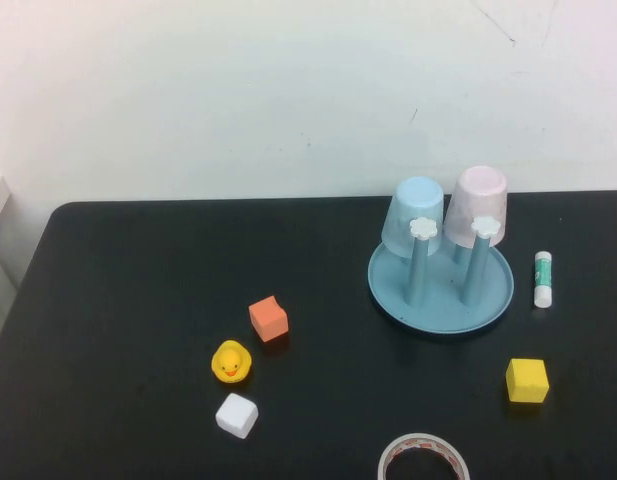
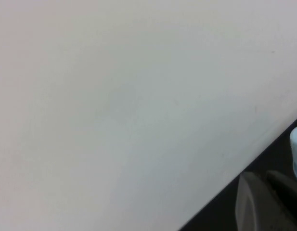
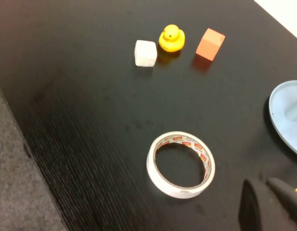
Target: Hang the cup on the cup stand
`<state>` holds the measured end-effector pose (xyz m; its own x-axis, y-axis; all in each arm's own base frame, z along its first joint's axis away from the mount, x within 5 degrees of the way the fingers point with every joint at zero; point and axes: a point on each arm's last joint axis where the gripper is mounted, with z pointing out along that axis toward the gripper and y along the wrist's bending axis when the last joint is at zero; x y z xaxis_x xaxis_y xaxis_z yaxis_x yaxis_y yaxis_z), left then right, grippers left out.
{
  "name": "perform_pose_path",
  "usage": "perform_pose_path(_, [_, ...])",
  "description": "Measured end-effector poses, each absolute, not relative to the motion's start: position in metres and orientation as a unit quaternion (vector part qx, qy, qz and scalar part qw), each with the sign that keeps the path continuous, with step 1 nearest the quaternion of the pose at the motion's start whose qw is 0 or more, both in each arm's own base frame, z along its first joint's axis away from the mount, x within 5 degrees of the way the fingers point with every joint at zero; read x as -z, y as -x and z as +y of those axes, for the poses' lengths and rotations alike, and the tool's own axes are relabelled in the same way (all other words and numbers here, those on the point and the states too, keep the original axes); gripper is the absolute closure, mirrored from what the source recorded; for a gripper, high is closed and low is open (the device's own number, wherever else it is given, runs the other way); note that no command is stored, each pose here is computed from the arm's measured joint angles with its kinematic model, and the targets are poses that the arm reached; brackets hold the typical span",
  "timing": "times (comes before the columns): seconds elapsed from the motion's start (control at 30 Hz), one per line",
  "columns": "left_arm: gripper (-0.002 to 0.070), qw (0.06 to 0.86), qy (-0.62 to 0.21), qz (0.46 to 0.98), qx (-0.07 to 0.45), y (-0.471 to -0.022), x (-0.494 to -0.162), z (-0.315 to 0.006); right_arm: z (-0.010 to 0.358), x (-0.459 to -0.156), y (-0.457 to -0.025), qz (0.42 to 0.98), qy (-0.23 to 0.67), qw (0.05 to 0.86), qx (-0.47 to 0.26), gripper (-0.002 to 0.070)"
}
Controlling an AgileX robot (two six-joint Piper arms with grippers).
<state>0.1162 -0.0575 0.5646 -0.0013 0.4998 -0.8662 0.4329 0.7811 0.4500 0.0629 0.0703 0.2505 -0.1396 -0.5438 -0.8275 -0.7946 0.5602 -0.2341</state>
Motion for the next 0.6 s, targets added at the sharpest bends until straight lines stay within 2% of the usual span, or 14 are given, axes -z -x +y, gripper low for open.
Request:
perform_pose_path(0.13, [0.0675,0.629,-0.283,0.724,-0.031,-0.095,-0.527,-0.036,0.071,-0.252,-0.063,0.737,0.449,0.486,-0.136,0.0677])
perform_pose_path(0.27, [0.0675,0.632,-0.253,0.732,-0.02,-0.087,-0.474,-0.028,0.072,-0.253,-0.063,0.736,0.449,0.487,-0.137,0.0678])
perform_pose_path(0.4, [0.0675,0.644,-0.268,0.716,-0.003,-0.08,-0.414,-0.029,0.071,-0.252,-0.063,0.738,0.45,0.484,-0.135,0.0678])
perform_pose_path(0.6, [0.0675,0.647,-0.303,0.7,0.01,-0.079,-0.344,-0.035,0.068,-0.248,-0.063,0.752,0.453,0.464,-0.121,0.0678])
